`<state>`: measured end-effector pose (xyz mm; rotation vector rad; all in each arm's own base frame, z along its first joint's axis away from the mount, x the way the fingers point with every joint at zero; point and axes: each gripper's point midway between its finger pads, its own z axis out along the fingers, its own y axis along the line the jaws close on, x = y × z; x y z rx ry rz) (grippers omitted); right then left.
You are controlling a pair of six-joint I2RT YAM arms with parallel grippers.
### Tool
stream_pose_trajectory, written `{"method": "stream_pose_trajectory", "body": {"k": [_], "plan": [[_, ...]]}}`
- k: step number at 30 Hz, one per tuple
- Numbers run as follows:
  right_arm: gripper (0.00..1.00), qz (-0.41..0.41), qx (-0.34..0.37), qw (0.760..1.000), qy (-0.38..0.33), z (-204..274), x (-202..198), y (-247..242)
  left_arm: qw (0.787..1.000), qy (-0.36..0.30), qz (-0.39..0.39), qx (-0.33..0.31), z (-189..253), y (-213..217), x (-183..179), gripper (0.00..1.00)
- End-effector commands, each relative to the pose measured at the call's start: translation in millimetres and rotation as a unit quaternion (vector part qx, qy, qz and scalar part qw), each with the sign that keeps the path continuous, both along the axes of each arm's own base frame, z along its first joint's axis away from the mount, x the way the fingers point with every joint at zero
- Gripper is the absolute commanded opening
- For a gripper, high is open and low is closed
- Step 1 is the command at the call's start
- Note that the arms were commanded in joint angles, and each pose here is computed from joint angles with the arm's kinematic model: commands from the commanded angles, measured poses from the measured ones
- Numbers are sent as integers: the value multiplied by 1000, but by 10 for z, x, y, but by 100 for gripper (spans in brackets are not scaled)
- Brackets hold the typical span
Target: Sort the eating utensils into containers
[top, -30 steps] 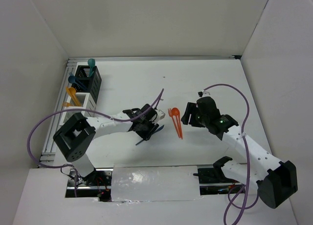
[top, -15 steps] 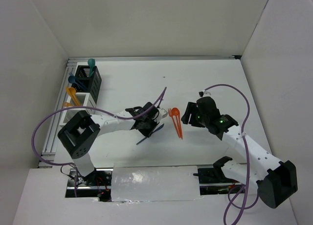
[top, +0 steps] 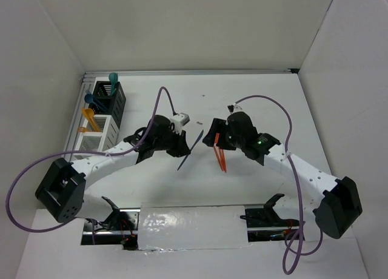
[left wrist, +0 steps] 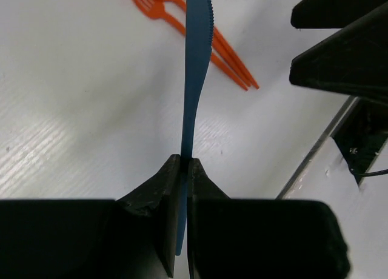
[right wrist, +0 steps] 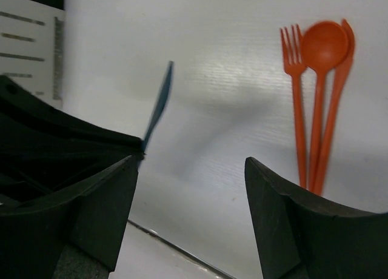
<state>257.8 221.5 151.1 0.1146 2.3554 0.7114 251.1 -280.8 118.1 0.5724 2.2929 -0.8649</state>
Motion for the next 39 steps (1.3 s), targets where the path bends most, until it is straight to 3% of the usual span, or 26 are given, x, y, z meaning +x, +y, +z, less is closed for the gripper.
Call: {"method": "stream_pose_trajectory", "body": {"k": [1, 9, 13, 16, 21, 24, 25, 27, 28, 30, 33, 34, 37, 39], "plan": [[79, -5, 44, 997, -64, 488, 207, 200, 998, -7, -21, -51, 180, -155, 28, 0], [82, -14, 37, 996, -81, 601, 358, 334, 996, -27, -23, -83, 367, -201, -4, 0], [77, -35, -2, 996, -79, 484, 370, 358, 995, -46, -21, -89, 467, -191, 32, 0], [76, -32, -1, 996, -79, 457, 358, 379, 994, -55, -28, -94, 508, -197, 34, 0], [66, -37, -6, 996, -86, 432, 414, 435, 990, -67, -49, -113, 630, -237, -24, 0], [53, -28, -2, 993, -112, 566, 492, 491, 989, -70, -57, -115, 633, -238, -58, 0], [28, -23, -3, 992, -122, 592, 517, 507, 989, -70, -58, -116, 650, -238, -72, 0], [6, -4, 3, 991, -137, 715, 561, 606, 989, -66, -56, -116, 645, -232, -85, 0], [0, 0, 8, 990, -143, 790, 566, 631, 990, -64, -57, -116, 640, -224, -98, 1], [0, 17, 6, 989, -144, 802, 589, 746, 989, -65, -55, -120, 676, -213, -116, 2], [0, 45, 8, 986, -160, 910, 572, 896, 989, -70, -51, -118, 722, -179, -104, 22], [0, 50, 6, 986, -162, 902, 561, 910, 989, -76, -51, -118, 769, -172, -87, 37], [0, 81, 6, 981, -178, 951, 519, 1026, 988, -89, -46, -120, 886, -97, -53, 57], [0, 99, 11, 979, -179, 980, 491, 1077, 985, -99, -46, -132, 1004, -45, -37, 62]]}}
